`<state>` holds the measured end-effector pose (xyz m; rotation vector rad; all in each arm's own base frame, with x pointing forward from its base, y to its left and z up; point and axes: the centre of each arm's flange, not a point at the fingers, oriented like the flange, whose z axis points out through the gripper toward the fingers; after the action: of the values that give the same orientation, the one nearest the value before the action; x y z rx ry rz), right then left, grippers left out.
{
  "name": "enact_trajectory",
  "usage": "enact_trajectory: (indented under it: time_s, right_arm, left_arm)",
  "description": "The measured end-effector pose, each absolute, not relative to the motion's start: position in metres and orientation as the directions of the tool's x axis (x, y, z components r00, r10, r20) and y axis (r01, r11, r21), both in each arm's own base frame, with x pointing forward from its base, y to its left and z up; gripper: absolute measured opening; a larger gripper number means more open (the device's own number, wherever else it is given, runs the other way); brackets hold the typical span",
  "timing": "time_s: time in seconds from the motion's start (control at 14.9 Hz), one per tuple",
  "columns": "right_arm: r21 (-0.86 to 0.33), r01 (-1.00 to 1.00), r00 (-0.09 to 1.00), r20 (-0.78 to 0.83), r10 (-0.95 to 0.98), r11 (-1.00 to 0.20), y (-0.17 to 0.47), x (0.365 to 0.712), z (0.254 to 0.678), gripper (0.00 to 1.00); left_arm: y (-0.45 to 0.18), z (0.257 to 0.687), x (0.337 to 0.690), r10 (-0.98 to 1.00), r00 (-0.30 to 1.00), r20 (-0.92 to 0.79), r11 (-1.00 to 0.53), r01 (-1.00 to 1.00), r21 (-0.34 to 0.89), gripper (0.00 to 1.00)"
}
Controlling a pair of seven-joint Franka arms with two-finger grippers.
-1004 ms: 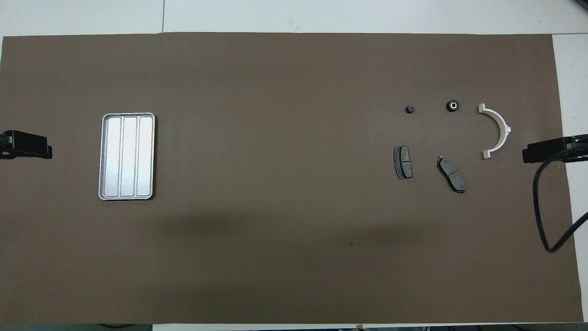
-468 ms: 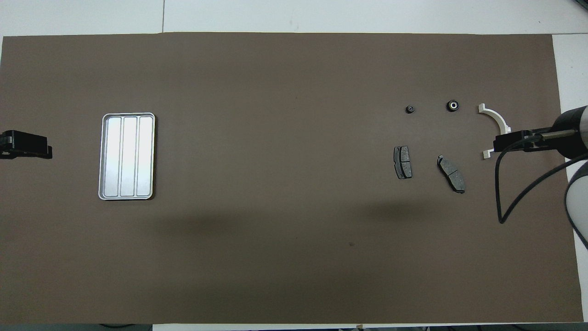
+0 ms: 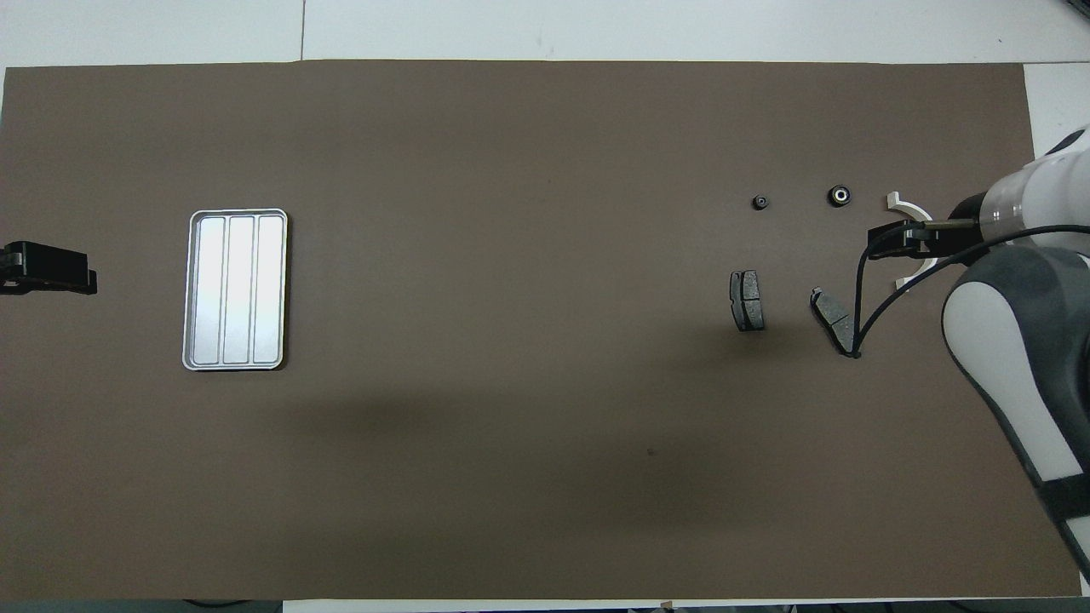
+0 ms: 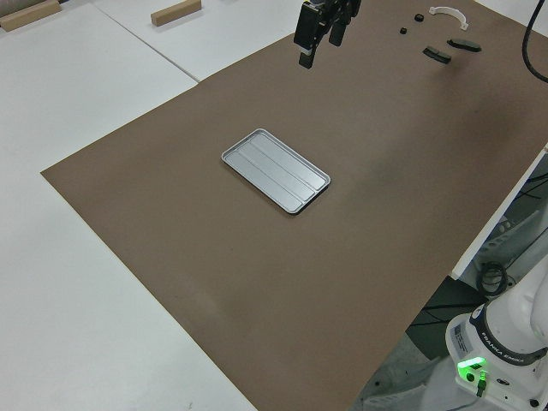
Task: Pick bearing gear from pile to tray
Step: 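Reach the right gripper toward the black bearing beside the white arc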
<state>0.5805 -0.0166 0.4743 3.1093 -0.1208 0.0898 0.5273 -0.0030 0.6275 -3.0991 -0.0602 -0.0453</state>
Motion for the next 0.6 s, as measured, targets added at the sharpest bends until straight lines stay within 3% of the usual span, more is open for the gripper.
enact_trajectory:
  time_s: [0.6]
  right_arm:
    - [0.038,-0.122,0.989,0.082,-0.119,-0.992,-0.053,0.618,0.377,1.00]
  left_arm:
    - [-0.003,0.627,0.527,0.038,0.999,0.030,-0.998,0.039,-0.041,1.00]
